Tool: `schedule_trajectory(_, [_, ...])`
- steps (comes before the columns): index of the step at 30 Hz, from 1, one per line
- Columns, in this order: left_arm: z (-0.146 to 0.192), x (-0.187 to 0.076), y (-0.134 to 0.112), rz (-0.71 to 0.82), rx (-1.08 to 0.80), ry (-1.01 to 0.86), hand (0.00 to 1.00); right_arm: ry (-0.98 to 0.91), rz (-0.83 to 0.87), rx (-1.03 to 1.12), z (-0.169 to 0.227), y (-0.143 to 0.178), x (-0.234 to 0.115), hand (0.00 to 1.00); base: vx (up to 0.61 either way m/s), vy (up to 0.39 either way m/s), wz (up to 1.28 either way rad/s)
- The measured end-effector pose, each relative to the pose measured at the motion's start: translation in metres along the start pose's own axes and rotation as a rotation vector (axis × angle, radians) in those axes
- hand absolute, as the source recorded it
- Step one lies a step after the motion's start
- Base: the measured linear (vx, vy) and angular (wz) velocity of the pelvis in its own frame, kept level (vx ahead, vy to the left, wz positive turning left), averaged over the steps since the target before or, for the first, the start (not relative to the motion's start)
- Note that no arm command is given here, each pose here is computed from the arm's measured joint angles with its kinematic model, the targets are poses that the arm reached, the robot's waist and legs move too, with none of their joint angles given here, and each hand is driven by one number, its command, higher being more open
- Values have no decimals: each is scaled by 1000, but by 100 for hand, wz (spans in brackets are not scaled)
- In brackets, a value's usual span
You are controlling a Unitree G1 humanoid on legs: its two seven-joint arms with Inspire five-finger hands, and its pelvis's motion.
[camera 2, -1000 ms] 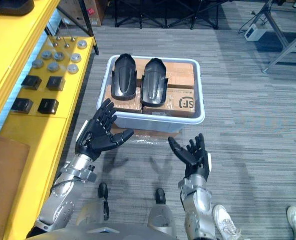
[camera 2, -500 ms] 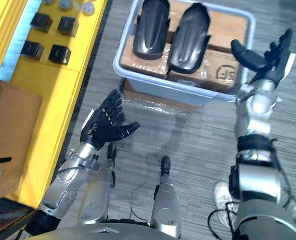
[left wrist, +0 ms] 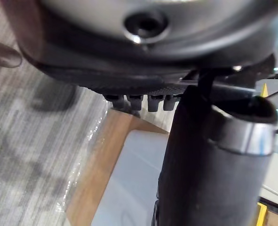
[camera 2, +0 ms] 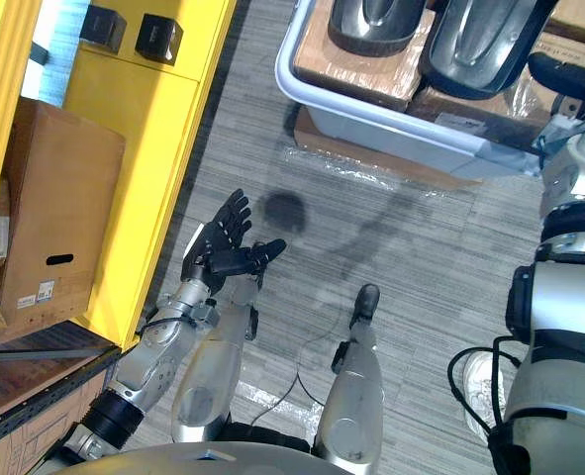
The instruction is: Walk over and take three plastic housings, then place them on the shelf
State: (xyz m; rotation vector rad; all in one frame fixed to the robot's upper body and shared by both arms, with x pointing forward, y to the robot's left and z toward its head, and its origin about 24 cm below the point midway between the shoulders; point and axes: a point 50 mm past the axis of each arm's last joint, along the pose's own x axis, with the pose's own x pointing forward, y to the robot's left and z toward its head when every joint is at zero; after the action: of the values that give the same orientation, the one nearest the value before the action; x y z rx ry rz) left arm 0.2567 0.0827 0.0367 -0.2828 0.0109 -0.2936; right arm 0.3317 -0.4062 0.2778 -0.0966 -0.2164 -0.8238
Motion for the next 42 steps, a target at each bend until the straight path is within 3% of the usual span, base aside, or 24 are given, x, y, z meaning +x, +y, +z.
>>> schedule_trajectory(17, [-10, -3, -7, 1, 2, 25, 100, 4, -20, -83, 1, -2, 0, 100, -7, -17, 4])
schedule_trajectory(28, [-18, -13, -6, 7, -20, 48, 100, -194, -7, -28, 56, 6, -1, 100, 1, -28, -3])
schedule_trajectory(42, [-27, -17, -19, -32, -20, 86, 100, -61, 54, -199, 26, 9, 1, 100, 35, -37, -1])
